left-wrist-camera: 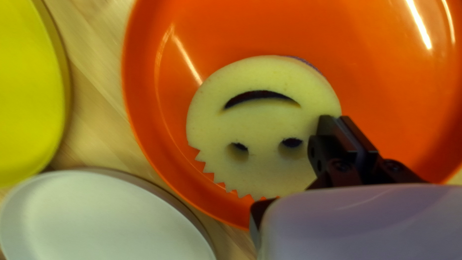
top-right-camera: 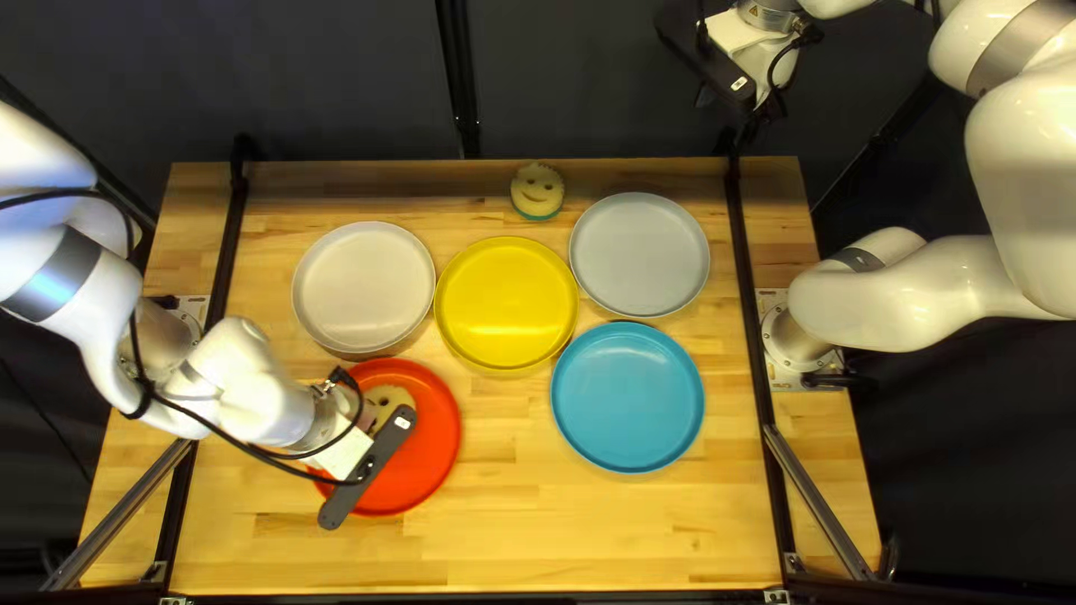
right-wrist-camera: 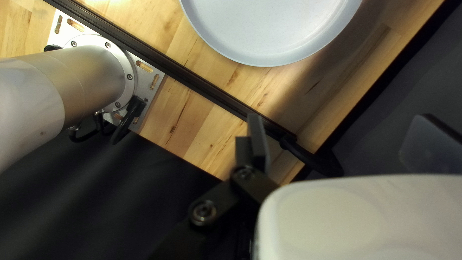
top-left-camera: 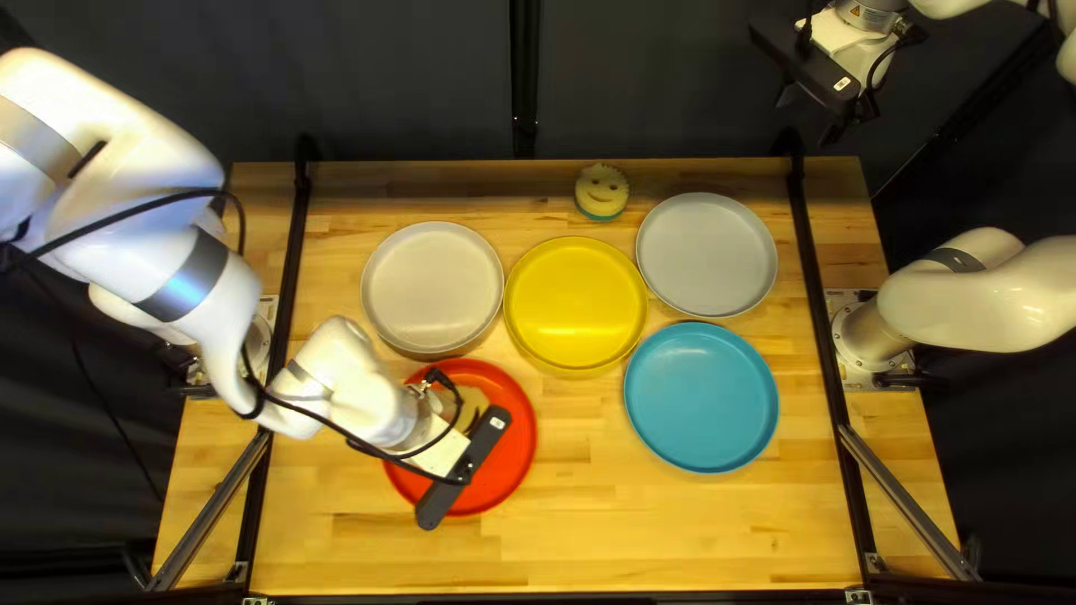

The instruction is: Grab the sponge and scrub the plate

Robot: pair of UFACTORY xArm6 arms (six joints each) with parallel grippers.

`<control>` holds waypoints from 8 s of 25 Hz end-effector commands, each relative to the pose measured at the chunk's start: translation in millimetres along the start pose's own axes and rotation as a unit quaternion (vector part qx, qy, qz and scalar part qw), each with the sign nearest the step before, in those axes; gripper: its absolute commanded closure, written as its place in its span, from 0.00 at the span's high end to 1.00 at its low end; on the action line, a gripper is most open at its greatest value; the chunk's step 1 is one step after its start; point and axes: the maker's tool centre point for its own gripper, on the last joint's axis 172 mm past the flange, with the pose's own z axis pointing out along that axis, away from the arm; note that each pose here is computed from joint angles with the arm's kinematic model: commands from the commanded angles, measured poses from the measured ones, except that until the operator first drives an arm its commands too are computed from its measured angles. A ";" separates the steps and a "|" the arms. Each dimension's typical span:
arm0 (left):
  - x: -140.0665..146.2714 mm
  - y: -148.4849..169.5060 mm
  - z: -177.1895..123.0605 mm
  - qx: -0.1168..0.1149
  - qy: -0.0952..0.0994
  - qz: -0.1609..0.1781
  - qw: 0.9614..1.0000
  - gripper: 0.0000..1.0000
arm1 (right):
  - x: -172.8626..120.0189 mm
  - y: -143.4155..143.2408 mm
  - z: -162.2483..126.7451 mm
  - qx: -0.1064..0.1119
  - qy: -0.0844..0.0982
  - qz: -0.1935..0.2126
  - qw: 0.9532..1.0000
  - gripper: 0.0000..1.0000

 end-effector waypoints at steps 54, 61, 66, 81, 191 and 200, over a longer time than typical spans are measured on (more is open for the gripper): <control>79.7 -67.8 18.8 -0.007 0.014 0.052 0.999 0.00 | 0.0 0.0 0.0 0.000 0.000 0.000 1.000 1.00; 51.8 -21.5 11.7 -0.014 0.005 0.044 0.999 0.00 | 0.0 0.0 0.0 0.000 0.000 0.000 1.000 1.00; 39.1 12.8 2.3 -0.013 -0.001 0.034 0.999 0.00 | 0.0 0.0 0.0 0.000 0.000 0.000 1.000 1.00; 46.5 28.6 -0.1 -0.011 -0.006 0.036 0.999 0.00 | 0.0 0.0 0.0 0.000 0.000 0.000 1.000 1.00; 118.2 -20.4 11.5 0.002 0.012 0.077 0.997 0.00 | 0.0 0.0 0.0 0.000 0.000 0.000 1.000 1.00; 89.7 7.5 9.4 -0.004 0.006 0.072 0.997 0.00 | 0.0 0.0 0.0 0.000 0.000 0.000 1.000 1.00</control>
